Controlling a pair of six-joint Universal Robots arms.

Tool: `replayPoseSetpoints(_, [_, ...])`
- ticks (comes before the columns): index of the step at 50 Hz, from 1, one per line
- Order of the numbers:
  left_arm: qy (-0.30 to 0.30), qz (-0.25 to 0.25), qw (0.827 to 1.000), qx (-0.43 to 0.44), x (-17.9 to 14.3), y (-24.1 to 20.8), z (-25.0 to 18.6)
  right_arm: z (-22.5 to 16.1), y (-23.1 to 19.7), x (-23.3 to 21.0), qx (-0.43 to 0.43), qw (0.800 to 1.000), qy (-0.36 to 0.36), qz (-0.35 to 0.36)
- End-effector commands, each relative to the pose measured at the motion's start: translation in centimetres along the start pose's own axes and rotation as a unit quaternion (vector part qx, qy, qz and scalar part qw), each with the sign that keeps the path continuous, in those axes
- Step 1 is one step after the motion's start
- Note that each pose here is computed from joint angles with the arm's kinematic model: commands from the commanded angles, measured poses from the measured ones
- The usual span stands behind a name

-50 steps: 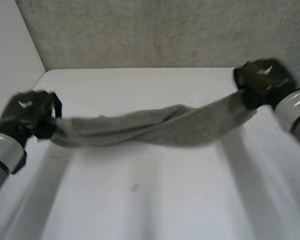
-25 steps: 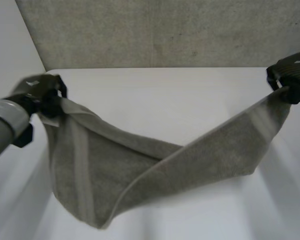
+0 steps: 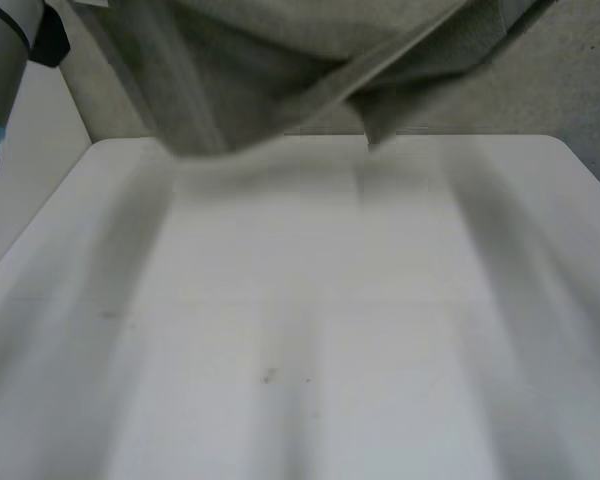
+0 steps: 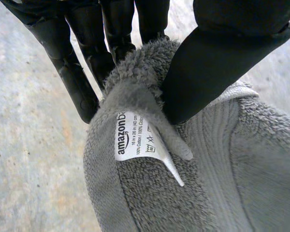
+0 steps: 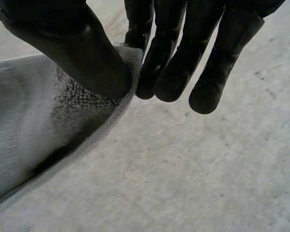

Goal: Fold the towel.

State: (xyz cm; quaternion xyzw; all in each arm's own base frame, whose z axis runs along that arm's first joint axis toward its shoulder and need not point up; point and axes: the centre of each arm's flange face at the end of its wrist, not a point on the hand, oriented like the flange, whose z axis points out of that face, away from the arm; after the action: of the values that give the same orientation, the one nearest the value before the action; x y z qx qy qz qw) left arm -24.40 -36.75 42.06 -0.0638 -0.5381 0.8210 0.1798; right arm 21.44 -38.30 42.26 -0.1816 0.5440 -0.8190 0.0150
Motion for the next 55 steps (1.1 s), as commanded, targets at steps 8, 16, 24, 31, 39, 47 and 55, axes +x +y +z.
replayPoseSetpoints(8, [-0.034,-0.013,0.965,-0.258,-1.8,16.9,-8.0,-7.4,12.3,-6.9,-0.243,0.949,-0.188,-0.073])
replayPoseSetpoints(16, [-0.019,0.047,0.940,-0.338,-2.5,24.8,-12.7,-11.3,21.5,-9.7,-0.331,0.905,-0.242,-0.113])
replayPoseSetpoints(24, [-0.013,0.070,0.941,-0.332,-2.3,23.0,-13.2,-13.1,22.1,-9.2,-0.364,0.891,-0.239,-0.130])
replayPoseSetpoints(31, [-0.011,0.074,0.954,-0.292,-1.8,18.9,-13.0,-16.2,17.6,-8.4,-0.370,0.882,-0.260,-0.131])
replayPoseSetpoints(39, [-0.007,0.075,0.958,-0.276,-1.1,15.8,-14.3,-22.4,16.3,-5.3,-0.446,0.810,-0.336,-0.177])
replayPoseSetpoints(47, [0.009,0.072,0.958,-0.279,-0.1,13.7,-17.1,-27.2,14.5,-3.4,-0.499,0.741,-0.413,-0.177])
replayPoseSetpoints(55, [0.034,0.065,0.957,-0.279,0.5,13.0,-18.3,-24.3,12.7,-2.6,-0.405,0.809,-0.396,-0.157])
